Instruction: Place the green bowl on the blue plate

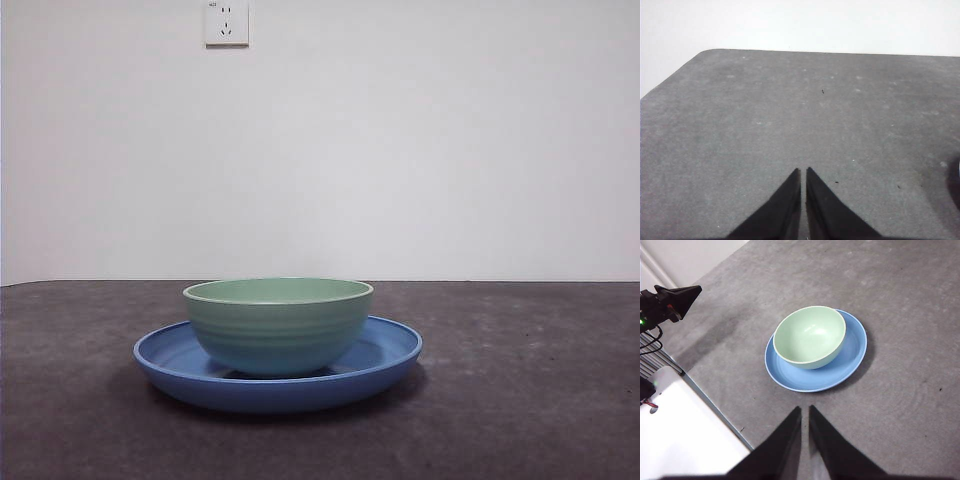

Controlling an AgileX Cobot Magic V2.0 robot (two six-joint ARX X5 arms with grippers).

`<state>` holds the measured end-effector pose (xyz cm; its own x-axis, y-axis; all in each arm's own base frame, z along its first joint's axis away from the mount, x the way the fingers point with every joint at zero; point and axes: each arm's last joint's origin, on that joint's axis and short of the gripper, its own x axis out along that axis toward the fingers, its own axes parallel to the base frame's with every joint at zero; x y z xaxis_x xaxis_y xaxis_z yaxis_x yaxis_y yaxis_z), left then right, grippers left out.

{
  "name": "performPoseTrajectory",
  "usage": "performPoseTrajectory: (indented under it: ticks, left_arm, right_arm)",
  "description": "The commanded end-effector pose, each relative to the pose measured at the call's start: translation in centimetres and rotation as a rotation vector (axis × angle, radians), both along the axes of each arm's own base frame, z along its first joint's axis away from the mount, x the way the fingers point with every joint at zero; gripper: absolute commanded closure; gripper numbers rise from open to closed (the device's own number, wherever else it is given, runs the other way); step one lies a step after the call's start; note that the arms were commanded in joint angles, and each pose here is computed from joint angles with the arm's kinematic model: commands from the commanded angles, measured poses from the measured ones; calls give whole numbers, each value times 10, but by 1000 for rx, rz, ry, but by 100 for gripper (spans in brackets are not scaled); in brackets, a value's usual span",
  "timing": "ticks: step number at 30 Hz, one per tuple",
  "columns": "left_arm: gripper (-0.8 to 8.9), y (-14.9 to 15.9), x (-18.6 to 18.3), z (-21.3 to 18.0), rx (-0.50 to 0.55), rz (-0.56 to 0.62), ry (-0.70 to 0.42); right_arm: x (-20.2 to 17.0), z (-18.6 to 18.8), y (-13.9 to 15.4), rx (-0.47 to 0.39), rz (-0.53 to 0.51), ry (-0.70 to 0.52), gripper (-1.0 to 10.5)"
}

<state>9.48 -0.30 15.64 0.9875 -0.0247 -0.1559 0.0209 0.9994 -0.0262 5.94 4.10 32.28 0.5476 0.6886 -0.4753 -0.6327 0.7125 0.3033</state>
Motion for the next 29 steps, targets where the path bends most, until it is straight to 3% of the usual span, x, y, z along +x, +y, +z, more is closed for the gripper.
performPoseTrajectory:
  ticks: [1,23,27,29]
  left_arm:
    - [795,0,1,-8,30,0,28]
    - [795,0,1,-7,36,-2,23]
    - [795,0,1,-7,36,-2,23]
    - [795,0,1,-7,36,-2,23]
  right_arm:
    - [1,3,1,8,5,-10,924]
    - [0,3,1,9,4,-14,924]
    - [-5,4,-6,28,-44,-47,924]
    - [-6,4,-10,11,-77,-137,924]
